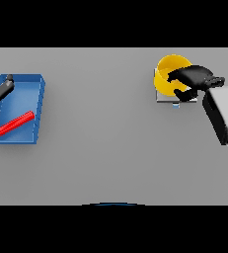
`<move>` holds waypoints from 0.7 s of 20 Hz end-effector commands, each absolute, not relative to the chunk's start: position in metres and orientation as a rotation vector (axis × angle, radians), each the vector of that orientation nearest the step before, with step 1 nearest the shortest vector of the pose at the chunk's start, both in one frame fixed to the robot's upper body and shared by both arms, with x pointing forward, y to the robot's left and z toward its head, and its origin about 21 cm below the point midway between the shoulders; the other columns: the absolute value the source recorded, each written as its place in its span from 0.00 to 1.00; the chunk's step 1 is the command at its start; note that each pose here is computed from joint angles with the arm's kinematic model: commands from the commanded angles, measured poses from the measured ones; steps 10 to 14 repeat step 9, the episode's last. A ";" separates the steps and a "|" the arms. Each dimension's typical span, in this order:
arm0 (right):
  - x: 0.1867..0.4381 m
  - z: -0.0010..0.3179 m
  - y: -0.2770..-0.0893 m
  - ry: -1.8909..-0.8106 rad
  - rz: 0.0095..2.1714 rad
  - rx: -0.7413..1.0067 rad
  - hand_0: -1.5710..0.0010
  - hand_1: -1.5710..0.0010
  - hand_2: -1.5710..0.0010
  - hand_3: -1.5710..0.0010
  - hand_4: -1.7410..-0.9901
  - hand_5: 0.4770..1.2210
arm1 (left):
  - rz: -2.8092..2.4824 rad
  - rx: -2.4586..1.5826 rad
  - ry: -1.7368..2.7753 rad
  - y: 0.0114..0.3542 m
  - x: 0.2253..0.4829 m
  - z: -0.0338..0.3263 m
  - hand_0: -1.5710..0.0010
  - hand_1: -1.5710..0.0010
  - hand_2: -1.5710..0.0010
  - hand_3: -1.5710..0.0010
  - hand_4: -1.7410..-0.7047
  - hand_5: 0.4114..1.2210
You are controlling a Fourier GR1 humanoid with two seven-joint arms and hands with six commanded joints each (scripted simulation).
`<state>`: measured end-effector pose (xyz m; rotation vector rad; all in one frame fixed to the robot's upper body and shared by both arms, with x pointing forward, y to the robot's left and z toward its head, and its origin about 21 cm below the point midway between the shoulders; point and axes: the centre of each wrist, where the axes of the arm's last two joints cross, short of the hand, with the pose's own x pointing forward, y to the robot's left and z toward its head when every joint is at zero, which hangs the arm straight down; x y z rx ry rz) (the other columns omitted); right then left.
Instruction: Pick up the red beaker and tilt it to pour out 1 green nut into yellow bowl. Pick up the yellow bowl and place it on the metallic measuring scale.
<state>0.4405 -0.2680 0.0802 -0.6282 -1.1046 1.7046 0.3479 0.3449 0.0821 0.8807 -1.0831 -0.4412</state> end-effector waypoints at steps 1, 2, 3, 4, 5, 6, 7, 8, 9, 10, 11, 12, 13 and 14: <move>0.440 0.080 -0.270 -1.113 1.698 -0.621 0.92 0.92 0.90 0.77 0.27 0.49 | -0.437 0.881 -1.088 0.345 0.350 0.081 1.00 1.00 1.00 1.00 0.98 0.31; 0.440 0.081 -0.276 -1.109 1.695 -0.626 0.93 0.94 0.92 0.79 0.27 0.46 | -0.445 0.882 -1.091 0.348 0.349 0.080 1.00 1.00 1.00 1.00 0.98 0.31; 0.441 0.081 -0.271 -1.108 1.690 -0.626 0.95 0.95 0.94 0.81 0.28 0.45 | -0.444 0.884 -1.103 0.346 0.349 0.081 1.00 1.00 1.00 1.00 0.98 0.31; 0.441 0.080 -0.271 -1.100 1.684 -0.625 0.96 0.96 0.95 0.83 0.29 0.43 | -0.446 0.883 -1.100 0.345 0.350 0.084 1.00 1.00 1.00 1.00 0.98 0.31; 0.441 0.081 -0.273 -1.093 1.679 -0.632 0.97 0.97 0.96 0.84 0.30 0.42 | -0.453 0.886 -1.105 0.347 0.350 0.086 1.00 1.00 1.00 1.00 0.98 0.31; 0.442 0.081 -0.272 -1.078 1.670 -0.642 0.97 0.98 0.97 0.86 0.31 0.40 | -0.451 0.888 -1.100 0.348 0.350 0.085 1.00 1.00 1.00 1.00 0.98 0.31; 0.442 0.080 -0.273 -1.070 1.666 -0.637 0.98 0.98 0.97 0.88 0.32 0.38 | -0.459 0.885 -1.098 0.344 0.350 0.085 1.00 1.00 1.00 1.00 0.98 0.31; 0.441 0.079 -0.274 -1.059 1.664 -0.634 0.98 0.98 0.98 0.89 0.33 0.37 | -0.462 0.883 -1.100 0.345 0.350 0.083 1.00 1.00 1.00 1.00 0.98 0.31; 0.441 0.079 -0.274 -1.049 1.659 -0.634 0.99 0.99 0.98 0.91 0.35 0.35 | -0.453 0.878 -1.097 0.346 0.347 0.081 1.00 1.00 1.00 1.00 0.98 0.31; 0.441 0.079 -0.274 -1.049 1.659 -0.634 0.99 0.99 0.98 0.91 0.35 0.35 | -0.453 0.878 -1.097 0.346 0.347 0.081 1.00 1.00 1.00 1.00 0.98 0.31; 0.441 0.079 -0.274 -1.049 1.659 -0.634 0.99 0.99 0.98 0.91 0.35 0.35 | -0.453 0.878 -1.097 0.346 0.347 0.081 1.00 1.00 1.00 1.00 0.98 0.31; 0.441 0.079 -0.274 -1.049 1.659 -0.634 0.99 0.99 0.98 0.91 0.35 0.35 | -0.453 0.878 -1.097 0.346 0.347 0.081 1.00 1.00 1.00 1.00 0.98 0.31; 0.441 0.079 -0.274 -1.049 1.659 -0.634 0.99 0.99 0.98 0.91 0.35 0.35 | -0.453 0.878 -1.097 0.346 0.347 0.081 1.00 1.00 1.00 1.00 0.98 0.31; 0.441 0.079 -0.274 -1.049 1.659 -0.634 0.99 0.99 0.98 0.91 0.35 0.35 | -0.453 0.878 -1.097 0.346 0.347 0.081 1.00 1.00 1.00 1.00 0.98 0.31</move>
